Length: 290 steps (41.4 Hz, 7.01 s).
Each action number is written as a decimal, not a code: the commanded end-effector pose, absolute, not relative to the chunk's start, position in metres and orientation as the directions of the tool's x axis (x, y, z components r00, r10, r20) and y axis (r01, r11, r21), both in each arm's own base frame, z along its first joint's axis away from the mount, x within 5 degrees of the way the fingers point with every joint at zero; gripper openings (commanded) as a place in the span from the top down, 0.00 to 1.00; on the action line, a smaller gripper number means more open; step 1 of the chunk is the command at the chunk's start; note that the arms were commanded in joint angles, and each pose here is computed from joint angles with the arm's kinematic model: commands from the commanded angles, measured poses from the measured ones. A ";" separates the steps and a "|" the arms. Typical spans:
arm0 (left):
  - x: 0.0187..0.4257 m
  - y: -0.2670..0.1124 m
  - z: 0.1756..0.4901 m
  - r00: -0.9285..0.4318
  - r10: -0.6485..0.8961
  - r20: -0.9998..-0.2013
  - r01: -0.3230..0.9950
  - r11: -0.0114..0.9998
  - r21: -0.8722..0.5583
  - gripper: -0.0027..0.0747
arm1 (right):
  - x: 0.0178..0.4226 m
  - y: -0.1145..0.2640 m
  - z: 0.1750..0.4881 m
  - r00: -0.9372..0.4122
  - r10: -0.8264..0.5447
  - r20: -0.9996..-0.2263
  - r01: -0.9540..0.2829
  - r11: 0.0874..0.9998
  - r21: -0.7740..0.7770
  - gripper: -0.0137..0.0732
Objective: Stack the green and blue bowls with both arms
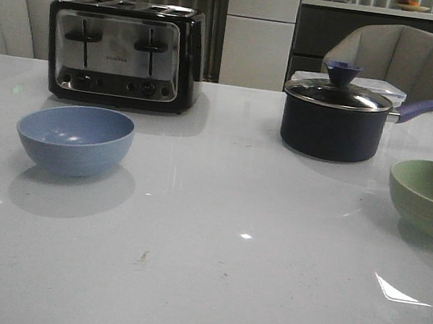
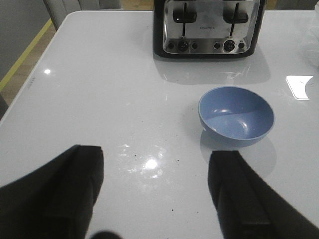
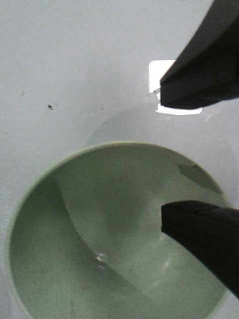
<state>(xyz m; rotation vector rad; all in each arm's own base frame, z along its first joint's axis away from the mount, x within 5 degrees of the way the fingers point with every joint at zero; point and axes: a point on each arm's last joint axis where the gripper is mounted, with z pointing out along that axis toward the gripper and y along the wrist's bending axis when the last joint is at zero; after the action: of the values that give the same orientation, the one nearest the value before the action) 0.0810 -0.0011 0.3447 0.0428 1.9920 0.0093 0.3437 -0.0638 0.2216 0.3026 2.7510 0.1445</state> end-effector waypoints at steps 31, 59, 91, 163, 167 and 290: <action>0.084 -0.002 0.358 -0.324 0.018 -0.946 0.023 1.000 0.011 0.31 | 0.373 -0.072 0.223 -0.858 0.234 -0.458 0.192 0.972 0.137 0.77; 0.084 -0.002 0.359 -0.319 0.018 -0.948 0.023 1.000 0.011 0.31 | 0.328 0.116 0.287 -0.793 -0.257 -0.552 -0.379 0.918 0.117 0.77; 0.084 -0.002 0.359 -0.319 0.018 -0.948 0.023 1.000 0.011 0.31 | 0.345 0.167 0.214 -0.812 -0.354 -0.464 -0.454 0.883 0.121 0.64; 0.184 -0.029 0.331 -0.613 0.109 -0.783 0.165 0.986 0.008 0.31 | 0.098 0.067 0.358 -0.353 -0.323 -0.878 -0.626 0.779 -0.035 0.30; 0.214 -0.034 0.322 -0.670 0.114 -0.734 0.165 0.986 0.002 0.31 | 0.098 0.067 0.358 -0.353 -0.323 -0.878 -0.626 0.779 -0.035 0.30; 0.320 -0.247 0.288 -0.629 0.502 -0.593 0.669 0.738 -0.085 0.85 | 0.098 0.067 0.358 -0.354 -0.323 -0.878 -0.626 0.779 -0.035 0.30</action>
<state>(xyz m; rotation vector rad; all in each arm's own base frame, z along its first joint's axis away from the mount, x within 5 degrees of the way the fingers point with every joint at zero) 0.3185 -0.2390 0.2650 0.9328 2.5082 -0.3408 0.0959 0.0667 0.3451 -0.7432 2.0501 0.3745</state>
